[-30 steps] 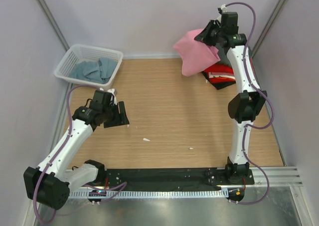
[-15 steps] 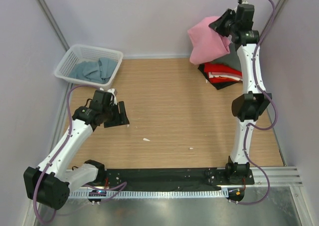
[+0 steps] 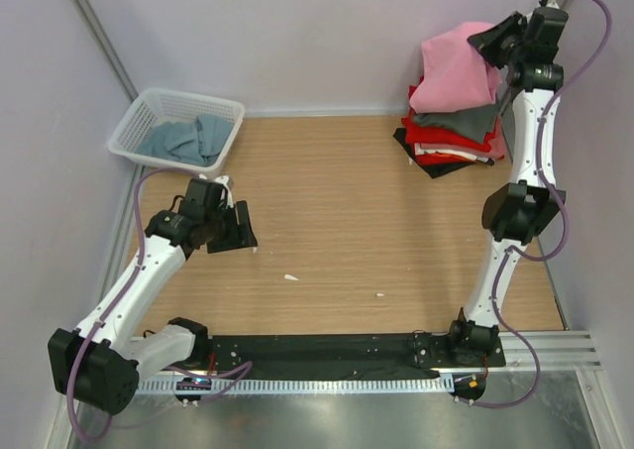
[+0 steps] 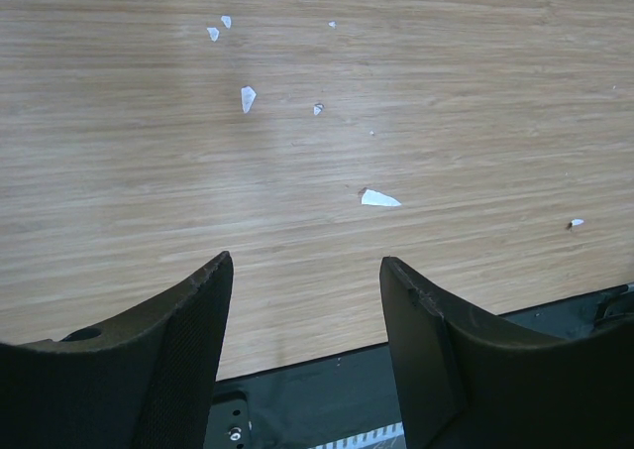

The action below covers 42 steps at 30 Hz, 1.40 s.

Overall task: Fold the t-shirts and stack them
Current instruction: Neatly place the folded tshirt to the corner, then reset both grippers

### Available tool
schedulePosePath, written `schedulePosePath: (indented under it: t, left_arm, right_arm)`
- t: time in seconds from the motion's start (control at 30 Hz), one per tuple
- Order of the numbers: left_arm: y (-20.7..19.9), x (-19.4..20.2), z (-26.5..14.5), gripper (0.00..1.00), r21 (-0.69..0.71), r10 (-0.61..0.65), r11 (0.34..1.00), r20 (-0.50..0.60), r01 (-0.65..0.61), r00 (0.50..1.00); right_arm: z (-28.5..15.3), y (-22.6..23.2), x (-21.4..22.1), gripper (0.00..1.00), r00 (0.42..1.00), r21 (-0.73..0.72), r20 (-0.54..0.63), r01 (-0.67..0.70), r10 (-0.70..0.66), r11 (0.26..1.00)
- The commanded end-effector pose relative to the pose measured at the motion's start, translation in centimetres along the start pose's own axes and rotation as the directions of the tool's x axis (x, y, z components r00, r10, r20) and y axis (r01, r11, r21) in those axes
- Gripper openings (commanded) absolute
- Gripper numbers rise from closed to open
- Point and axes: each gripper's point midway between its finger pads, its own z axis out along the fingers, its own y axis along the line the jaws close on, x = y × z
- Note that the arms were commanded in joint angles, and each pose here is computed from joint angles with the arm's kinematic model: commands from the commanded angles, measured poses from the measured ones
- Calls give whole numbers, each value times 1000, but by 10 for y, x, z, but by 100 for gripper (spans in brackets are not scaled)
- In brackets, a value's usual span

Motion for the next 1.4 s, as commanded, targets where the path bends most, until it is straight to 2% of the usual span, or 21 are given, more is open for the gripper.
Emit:
schedulePosePath:
  t: [0.0,0.13,0.2,0.23,0.33,0.37,0.43,0.53,0.77,0.9,0.93,1.0,1.03,1.13,1.2,1.37]
  left_arm:
    - [-4,-7,2,62,18,6,1000,27,-6,1000]
    - [-2,-6,2,62,12,4,1000,23,-4,1000]
    - [-2,-6,3,62,12,3,1000,20,-3,1000]
    - [-2,-5,3,62,10,3,1000,17,-3,1000]
    - [-2,-4,4,62,8,4,1000,13,-4,1000]
    - [-2,-4,3,62,10,2,1000,14,-2,1000]
    - [-1,-4,2,62,8,3,1000,20,-3,1000]
    - [-2,-4,2,62,10,3,1000,22,-3,1000]
    - [-4,-4,0,62,20,7,1000,29,-7,1000]
    - [-6,-5,-4,62,33,9,999,39,-11,999]
    - [-7,-5,-4,62,37,11,999,41,-12,999]
    - [-9,-5,-6,62,49,13,999,45,-15,999]
    - [-10,-6,-7,62,53,14,998,50,-16,999]
    - [-12,-7,-9,62,65,16,998,63,-21,998]
    - [-13,-6,-11,62,73,17,997,66,-22,998]
    - [-14,-7,-13,62,82,20,996,76,-26,997]
  right_arm:
    - [-18,8,-30,1,998,-61,68,24,-20,998]
    - [-8,-71,-40,1,996,0,55,-75,75,997]
    - [5,-108,-27,2,993,16,16,-121,121,993]
    - [3,-130,-34,16,990,38,30,-142,141,989]
    - [10,-177,-32,49,983,92,42,-181,178,979]
    - [7,-199,-40,68,980,112,66,-195,188,974]
    - [7,-217,-50,81,973,125,104,-219,207,968]
    - [0,-246,-63,91,957,167,161,-267,241,949]
    - [-29,-285,-60,98,967,387,183,-235,175,892]
    - [-77,-330,-53,100,961,608,227,-266,157,748]
    - [-92,-356,-37,100,952,659,234,-304,197,688]
    - [-115,-367,-40,100,935,678,286,-352,210,646]
    - [-129,-385,-26,100,920,703,301,-393,252,593]
    - [-156,-400,-20,100,895,723,350,-446,278,528]
    - [-172,-402,-26,100,888,742,388,-460,246,487]
    - [-192,-393,-24,100,865,742,422,-501,271,444]
